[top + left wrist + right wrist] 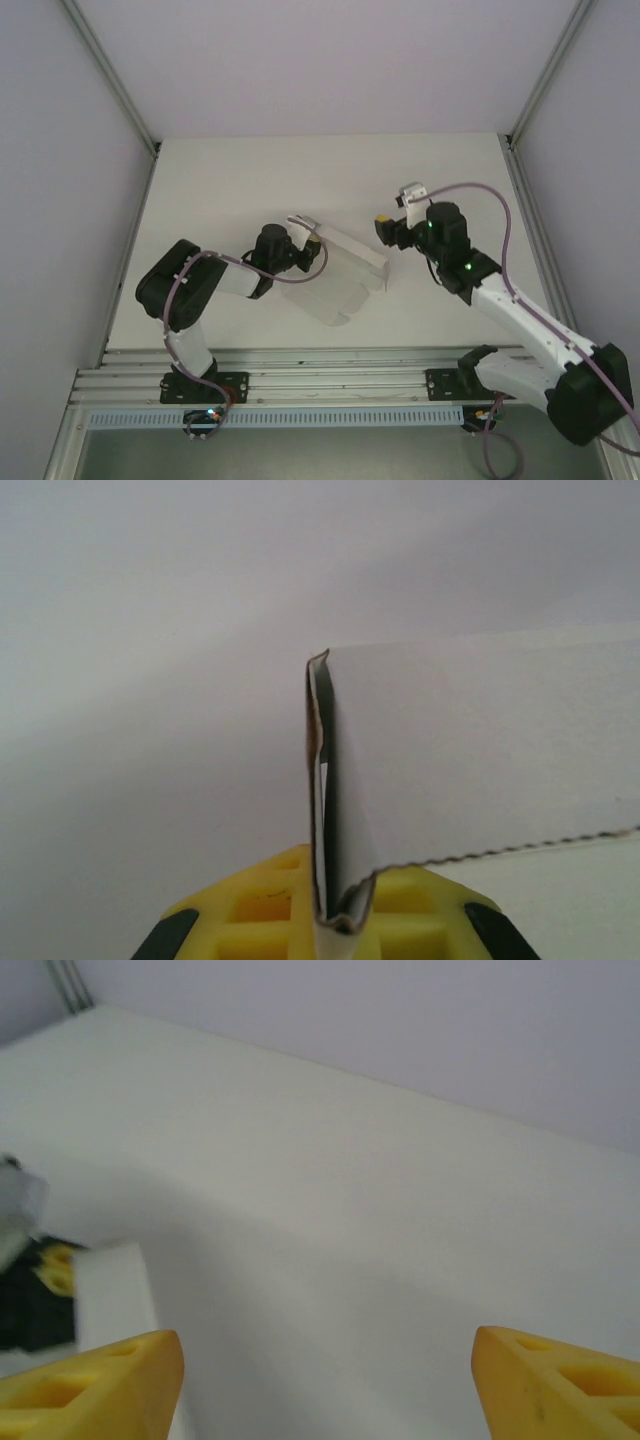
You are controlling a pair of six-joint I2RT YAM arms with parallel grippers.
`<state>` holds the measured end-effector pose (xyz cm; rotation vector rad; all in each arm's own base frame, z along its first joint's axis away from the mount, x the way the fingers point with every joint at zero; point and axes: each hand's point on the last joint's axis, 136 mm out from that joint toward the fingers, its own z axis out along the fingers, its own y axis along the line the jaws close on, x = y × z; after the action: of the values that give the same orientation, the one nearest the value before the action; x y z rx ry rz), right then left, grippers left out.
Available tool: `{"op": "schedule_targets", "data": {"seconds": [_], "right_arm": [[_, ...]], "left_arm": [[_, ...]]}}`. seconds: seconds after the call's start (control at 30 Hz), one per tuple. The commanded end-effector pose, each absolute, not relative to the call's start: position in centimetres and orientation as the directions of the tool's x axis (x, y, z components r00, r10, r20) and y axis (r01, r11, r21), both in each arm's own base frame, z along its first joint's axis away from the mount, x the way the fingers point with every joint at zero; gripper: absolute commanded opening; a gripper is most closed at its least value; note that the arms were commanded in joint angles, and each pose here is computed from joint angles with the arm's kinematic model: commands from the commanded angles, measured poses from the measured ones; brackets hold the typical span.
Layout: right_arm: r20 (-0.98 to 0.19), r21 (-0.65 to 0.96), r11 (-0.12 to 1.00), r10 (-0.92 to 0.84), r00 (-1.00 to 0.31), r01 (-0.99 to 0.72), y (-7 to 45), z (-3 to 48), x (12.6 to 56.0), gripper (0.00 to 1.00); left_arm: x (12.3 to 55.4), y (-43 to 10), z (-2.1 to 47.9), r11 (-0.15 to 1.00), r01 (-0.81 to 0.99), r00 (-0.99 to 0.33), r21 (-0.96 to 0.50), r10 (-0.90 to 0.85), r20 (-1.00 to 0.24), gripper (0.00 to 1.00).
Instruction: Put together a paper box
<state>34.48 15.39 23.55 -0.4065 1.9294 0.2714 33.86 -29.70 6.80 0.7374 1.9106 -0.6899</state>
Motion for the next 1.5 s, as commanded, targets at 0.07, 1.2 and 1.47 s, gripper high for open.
{"op": "schedule_targets", "data": {"seconds": [0.07, 1.2, 1.47], "right_arm": [[-0.759, 0.269, 0.815, -0.149, -0.634, -0.513, 20.8, 19.0, 35.0, 0.64], [-0.391, 0.540, 0.770, -0.128, -0.912, -0.339, 25.4, 6.7, 36.4, 0.35], [-0.364, 0.560, 0.767, -0.110, -0.925, -0.312, 25.4, 6.3, 36.0, 0.34]], "left_arm": [[33.0, -30.8, 5.8, 0.596, 0.783, -0.380, -0.178, 0.232, -0.895, 0.00], [36.3, -32.5, 4.9, 0.658, 0.730, -0.368, -0.184, 0.152, -0.917, 0.07], [38.6, -31.9, 5.0, 0.765, 0.620, -0.401, -0.175, 0.117, -0.909, 0.00]]}}
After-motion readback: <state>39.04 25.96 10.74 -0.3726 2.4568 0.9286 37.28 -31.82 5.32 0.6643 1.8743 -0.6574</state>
